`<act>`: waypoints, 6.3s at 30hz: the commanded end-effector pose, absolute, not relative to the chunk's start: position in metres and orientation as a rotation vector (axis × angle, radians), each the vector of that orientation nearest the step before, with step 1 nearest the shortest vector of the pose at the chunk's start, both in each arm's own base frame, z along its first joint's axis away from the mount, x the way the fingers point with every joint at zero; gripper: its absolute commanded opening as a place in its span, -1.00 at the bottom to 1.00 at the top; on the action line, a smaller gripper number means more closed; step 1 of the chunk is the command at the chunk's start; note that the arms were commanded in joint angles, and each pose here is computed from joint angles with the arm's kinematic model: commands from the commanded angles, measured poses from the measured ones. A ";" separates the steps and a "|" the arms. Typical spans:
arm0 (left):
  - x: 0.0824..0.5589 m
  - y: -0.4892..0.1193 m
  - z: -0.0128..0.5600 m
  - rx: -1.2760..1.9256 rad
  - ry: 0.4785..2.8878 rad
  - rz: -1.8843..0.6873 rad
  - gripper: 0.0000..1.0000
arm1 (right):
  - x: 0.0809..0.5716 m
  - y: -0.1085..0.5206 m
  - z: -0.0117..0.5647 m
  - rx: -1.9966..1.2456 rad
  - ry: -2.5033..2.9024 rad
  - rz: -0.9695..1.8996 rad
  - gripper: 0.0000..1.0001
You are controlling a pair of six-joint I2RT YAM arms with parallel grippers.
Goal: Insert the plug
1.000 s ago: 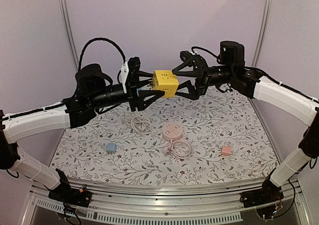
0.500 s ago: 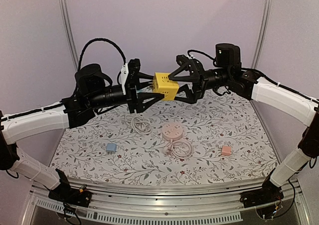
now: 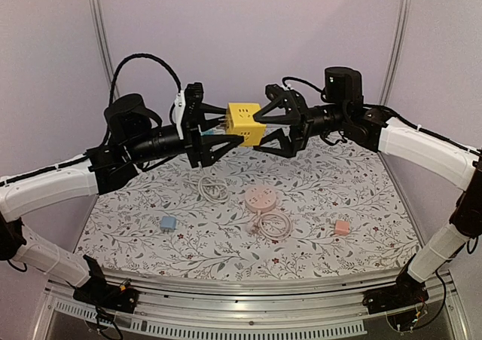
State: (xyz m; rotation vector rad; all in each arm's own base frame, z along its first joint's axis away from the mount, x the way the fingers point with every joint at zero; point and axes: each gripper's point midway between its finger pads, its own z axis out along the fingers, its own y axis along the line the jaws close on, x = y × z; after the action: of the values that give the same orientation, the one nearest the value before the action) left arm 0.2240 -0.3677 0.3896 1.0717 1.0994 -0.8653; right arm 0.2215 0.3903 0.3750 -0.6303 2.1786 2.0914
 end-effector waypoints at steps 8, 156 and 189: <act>0.219 -0.371 0.403 1.041 1.035 -0.897 -1.00 | 0.217 0.395 0.384 -0.688 2.143 2.157 0.98; 0.195 -0.160 0.237 0.630 1.820 -0.274 0.99 | 0.326 0.378 0.121 -1.086 2.702 0.643 -1.00; 0.188 -0.163 0.242 0.651 1.791 -0.282 0.99 | 0.347 0.378 0.087 -0.975 2.797 0.644 -1.00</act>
State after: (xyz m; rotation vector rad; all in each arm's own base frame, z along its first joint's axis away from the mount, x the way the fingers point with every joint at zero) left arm 0.1909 -0.1595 0.2449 0.6234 1.7997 -0.2809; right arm 0.3404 0.3773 0.0954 -0.9954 2.7876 0.6564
